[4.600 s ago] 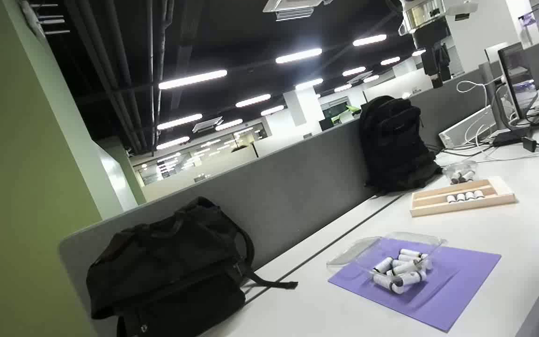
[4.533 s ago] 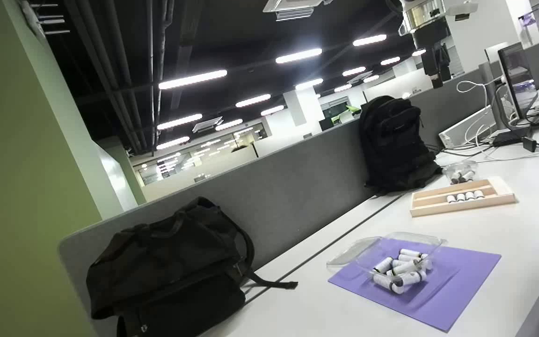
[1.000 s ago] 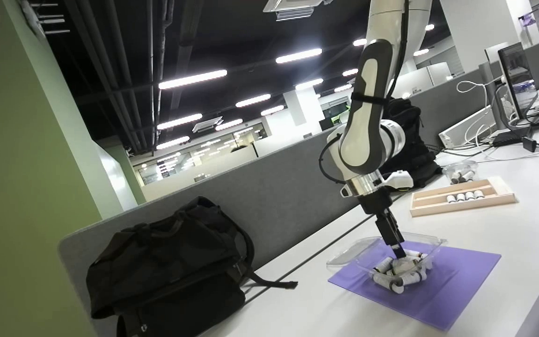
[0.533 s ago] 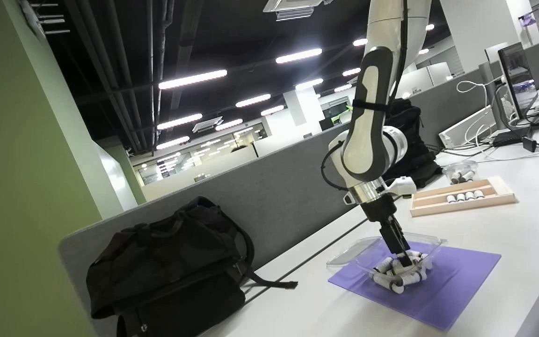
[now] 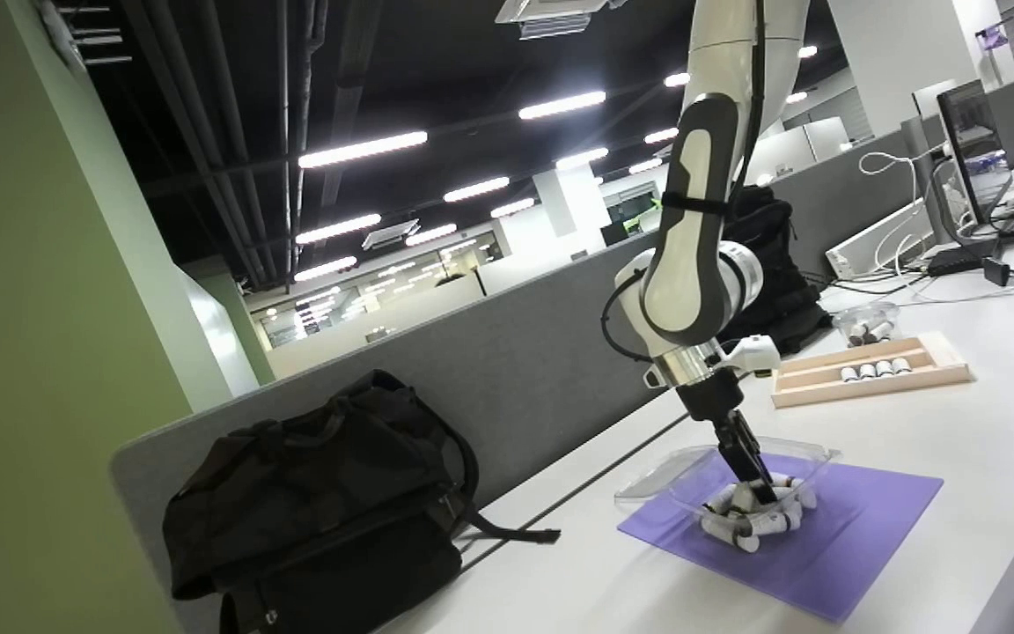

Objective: Pick up the small bottle from the plastic container and put it on the table

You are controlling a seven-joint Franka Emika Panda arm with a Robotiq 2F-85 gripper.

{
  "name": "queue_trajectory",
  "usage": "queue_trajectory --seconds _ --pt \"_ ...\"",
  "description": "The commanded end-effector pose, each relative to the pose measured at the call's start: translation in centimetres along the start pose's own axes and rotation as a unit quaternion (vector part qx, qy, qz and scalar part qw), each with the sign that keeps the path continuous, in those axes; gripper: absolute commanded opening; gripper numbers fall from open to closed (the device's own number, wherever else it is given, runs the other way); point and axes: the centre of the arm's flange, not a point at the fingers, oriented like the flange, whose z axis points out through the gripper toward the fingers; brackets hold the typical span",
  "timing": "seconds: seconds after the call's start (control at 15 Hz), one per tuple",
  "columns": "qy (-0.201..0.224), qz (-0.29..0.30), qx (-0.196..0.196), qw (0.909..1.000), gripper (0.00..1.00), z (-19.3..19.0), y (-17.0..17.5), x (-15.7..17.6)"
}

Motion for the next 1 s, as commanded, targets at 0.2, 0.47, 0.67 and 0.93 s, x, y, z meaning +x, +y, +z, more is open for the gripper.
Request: queue_trajectory --seconds 0.2,0.47,0.67,0.93 --pt "-0.006 0.027 -0.008 0.9996 0.0 -0.8 1.7 -0.2" --pt "-0.002 0.032 -0.016 0.9994 0.0 -2.4 2.4 -0.6" --pt "-0.006 0.024 -0.013 0.9996 0.28 -4.0 2.7 -0.8" --pt "-0.032 -0.013 0.017 0.9993 0.54 -4.4 3.0 -0.7"
